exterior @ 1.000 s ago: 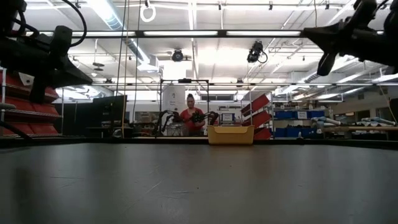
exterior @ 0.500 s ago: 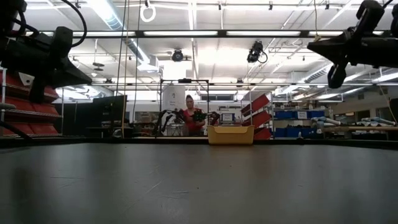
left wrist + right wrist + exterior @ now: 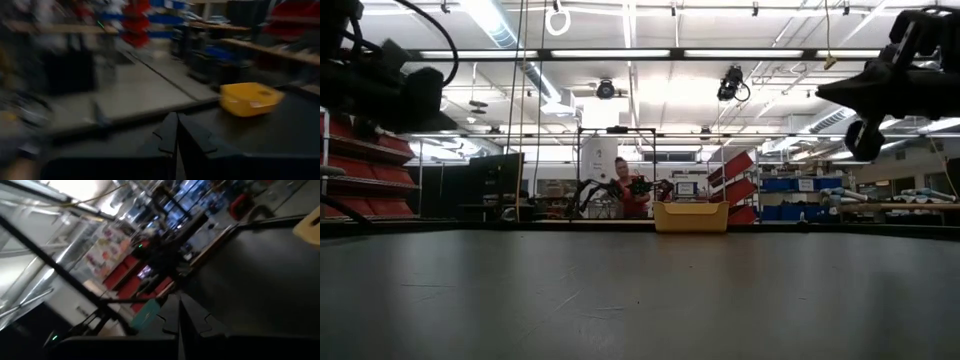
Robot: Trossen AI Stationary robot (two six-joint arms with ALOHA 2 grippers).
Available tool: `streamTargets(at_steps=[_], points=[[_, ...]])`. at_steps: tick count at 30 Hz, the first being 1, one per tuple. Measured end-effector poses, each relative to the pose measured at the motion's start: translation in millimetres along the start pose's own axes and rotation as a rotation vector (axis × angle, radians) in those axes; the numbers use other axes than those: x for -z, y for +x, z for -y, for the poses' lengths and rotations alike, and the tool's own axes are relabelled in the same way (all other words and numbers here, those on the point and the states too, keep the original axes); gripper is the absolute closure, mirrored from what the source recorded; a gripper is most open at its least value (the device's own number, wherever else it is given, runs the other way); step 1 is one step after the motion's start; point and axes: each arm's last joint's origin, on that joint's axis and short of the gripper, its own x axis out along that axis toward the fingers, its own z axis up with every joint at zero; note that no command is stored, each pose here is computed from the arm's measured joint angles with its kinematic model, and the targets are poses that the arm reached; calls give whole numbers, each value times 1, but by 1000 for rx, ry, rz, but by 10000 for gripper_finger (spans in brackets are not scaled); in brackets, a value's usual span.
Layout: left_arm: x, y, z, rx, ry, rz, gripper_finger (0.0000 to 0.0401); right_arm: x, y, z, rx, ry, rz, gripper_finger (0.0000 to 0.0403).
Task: Sort batteries
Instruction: Return to Home Position
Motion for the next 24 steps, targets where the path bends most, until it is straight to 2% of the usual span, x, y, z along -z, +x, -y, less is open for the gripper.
streamTargets(at_steps=[4,7,9,12,15,24], points=[[-2,0,-4,-134,201,51,376,6,4,-6,-70,7,-70,401],[-3,-1,-6,-209,233,76,376,12,6,-11,-132,15,-133,402],[-4,-1,-5,-205,160,83,376,15,7,-14,-162,19,-164,401],[-6,0,-2,-153,-34,85,376,17,7,-16,-186,21,-188,400],[-7,0,0,-90,-132,67,376,18,8,-16,-190,22,-193,402],[-6,0,4,30,-135,12,376,18,8,-16,-188,23,-195,402]])
